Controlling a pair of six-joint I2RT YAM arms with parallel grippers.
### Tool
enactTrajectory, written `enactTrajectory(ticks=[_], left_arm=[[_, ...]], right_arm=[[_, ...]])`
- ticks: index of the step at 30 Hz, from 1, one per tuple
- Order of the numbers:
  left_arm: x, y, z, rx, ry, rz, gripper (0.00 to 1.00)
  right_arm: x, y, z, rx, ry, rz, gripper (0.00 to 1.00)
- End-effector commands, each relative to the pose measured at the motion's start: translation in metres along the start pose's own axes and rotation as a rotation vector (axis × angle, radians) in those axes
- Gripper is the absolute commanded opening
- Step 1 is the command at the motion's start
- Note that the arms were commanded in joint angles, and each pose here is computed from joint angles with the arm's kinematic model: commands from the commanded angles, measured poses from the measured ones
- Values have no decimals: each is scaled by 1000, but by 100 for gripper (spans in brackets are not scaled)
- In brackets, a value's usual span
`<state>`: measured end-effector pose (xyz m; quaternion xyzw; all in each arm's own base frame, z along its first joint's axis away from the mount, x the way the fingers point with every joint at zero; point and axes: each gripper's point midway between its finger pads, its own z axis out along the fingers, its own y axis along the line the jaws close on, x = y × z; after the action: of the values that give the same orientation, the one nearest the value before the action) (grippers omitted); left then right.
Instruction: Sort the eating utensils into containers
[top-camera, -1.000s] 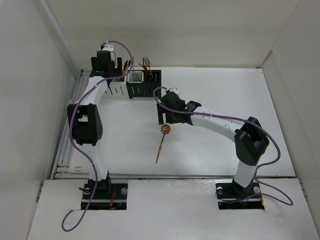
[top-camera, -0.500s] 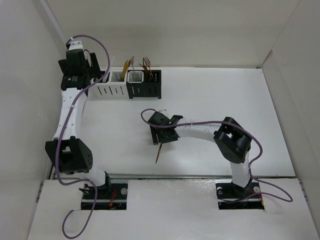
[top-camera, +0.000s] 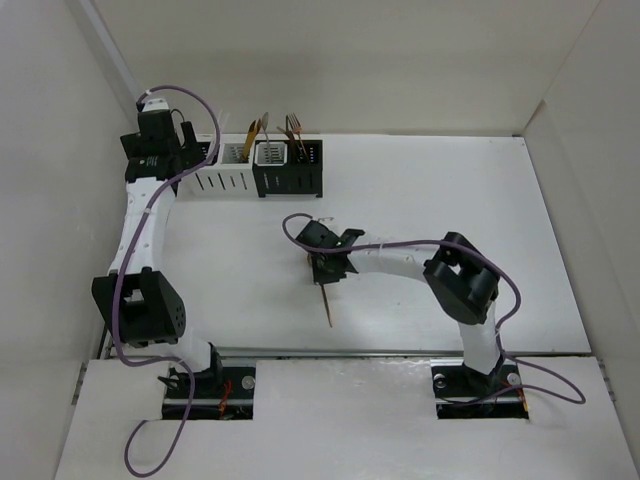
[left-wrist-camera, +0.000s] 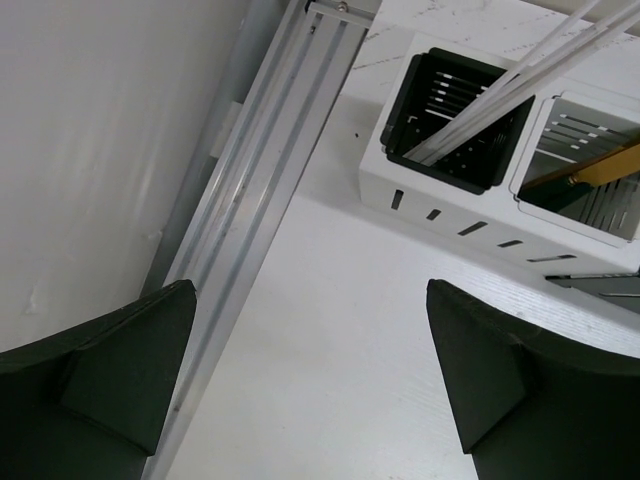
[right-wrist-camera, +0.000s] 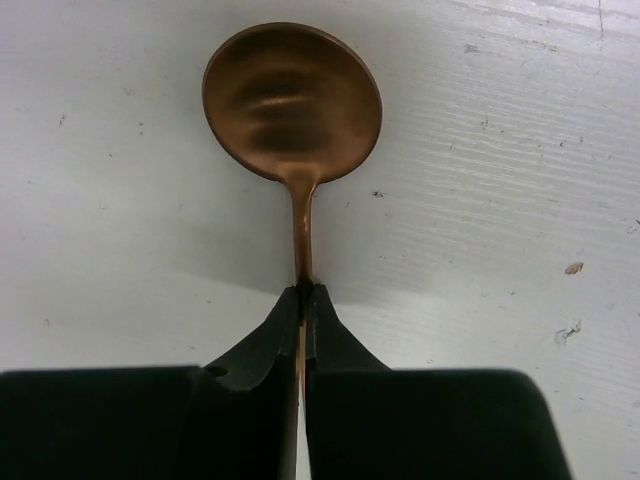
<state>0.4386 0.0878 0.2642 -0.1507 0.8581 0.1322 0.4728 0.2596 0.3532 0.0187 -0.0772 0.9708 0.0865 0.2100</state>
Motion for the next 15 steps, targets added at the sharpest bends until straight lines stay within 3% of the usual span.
enactTrajectory(ticks=[1,4,7,15], left_arm=[[-25,10,-16,-8,-64,-44,100],[-26,11,-17,-8,-64,-24,100],[-30,12,-19,-9,-58,-14,100],[-49,15,-26,-6,-81,-25,100]], right_arm=[[72,-65,40,184,217,33,0],[37,-63,18,173,60,-25,0],[-24,-42,-33,107,-178,-163,0],[-190,15,-220,-103,-827,-191,0]])
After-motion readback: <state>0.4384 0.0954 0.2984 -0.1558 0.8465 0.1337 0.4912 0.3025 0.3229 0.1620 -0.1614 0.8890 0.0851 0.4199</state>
